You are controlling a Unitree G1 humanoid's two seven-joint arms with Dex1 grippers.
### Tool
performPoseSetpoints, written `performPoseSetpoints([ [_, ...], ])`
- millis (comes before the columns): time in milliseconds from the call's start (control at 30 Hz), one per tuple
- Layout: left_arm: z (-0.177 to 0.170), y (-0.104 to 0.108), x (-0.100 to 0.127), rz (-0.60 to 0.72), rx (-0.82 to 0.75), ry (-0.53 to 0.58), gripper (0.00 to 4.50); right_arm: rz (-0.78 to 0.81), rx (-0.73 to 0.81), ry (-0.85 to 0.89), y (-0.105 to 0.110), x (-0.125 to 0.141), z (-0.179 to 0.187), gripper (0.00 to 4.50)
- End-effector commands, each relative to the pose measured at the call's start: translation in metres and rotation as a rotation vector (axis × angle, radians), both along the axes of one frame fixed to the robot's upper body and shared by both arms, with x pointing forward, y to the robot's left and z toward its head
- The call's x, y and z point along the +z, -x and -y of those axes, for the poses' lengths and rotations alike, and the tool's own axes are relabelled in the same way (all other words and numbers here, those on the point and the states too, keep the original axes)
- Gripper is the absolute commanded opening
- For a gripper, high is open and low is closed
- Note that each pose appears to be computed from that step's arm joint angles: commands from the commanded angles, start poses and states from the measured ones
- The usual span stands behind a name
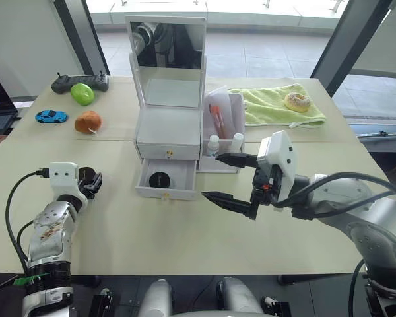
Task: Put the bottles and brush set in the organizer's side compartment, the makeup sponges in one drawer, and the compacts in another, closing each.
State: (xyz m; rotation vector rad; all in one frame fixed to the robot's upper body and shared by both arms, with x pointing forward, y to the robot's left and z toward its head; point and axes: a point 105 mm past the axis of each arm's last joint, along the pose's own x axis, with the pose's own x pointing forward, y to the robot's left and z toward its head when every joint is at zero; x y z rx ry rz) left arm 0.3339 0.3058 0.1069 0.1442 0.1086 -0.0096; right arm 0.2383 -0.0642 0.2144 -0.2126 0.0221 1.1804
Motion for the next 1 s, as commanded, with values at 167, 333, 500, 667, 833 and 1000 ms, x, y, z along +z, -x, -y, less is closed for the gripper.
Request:
performPoseSetpoints([
  [167, 0.082, 0.016, 0.072, 0.128, -0.619, -0.029, 2.93, 0.031, -0.022, -0.01, 0.004, 0.008, 0.004, 4.5],
  [333, 0.124, 0.032, 0.059, -0.037, -0.954, -0.06, 2.93, 0.031, -0.045, -0.012, 0.003, 0.006, 0.005, 4.5],
  [500, 0.158, 0.022, 0.044, -0.091, -1.1, -0.126, 2.93, 0.037, -0.084, -0.026, 0.004, 0.004, 0.005, 4.5],
  [667, 0.171, 0.011, 0.038, -0.122, -1.148, -0.147, 2.93, 0.04, -0.125, -0.044, 0.009, 0.003, 0.004, 4.5],
  [833, 0.181, 0.001, 0.036, -0.132, -1.176, -0.171, 2.93, 0.042, -0.162, -0.058, 0.012, 0.003, 0.004, 4.5],
  [1000, 0.186, -0.007, 0.034, -0.131, -1.188, -0.18, 2.93, 0.046, -0.193, -0.068, 0.014, 0.003, 0.005, 4.5],
])
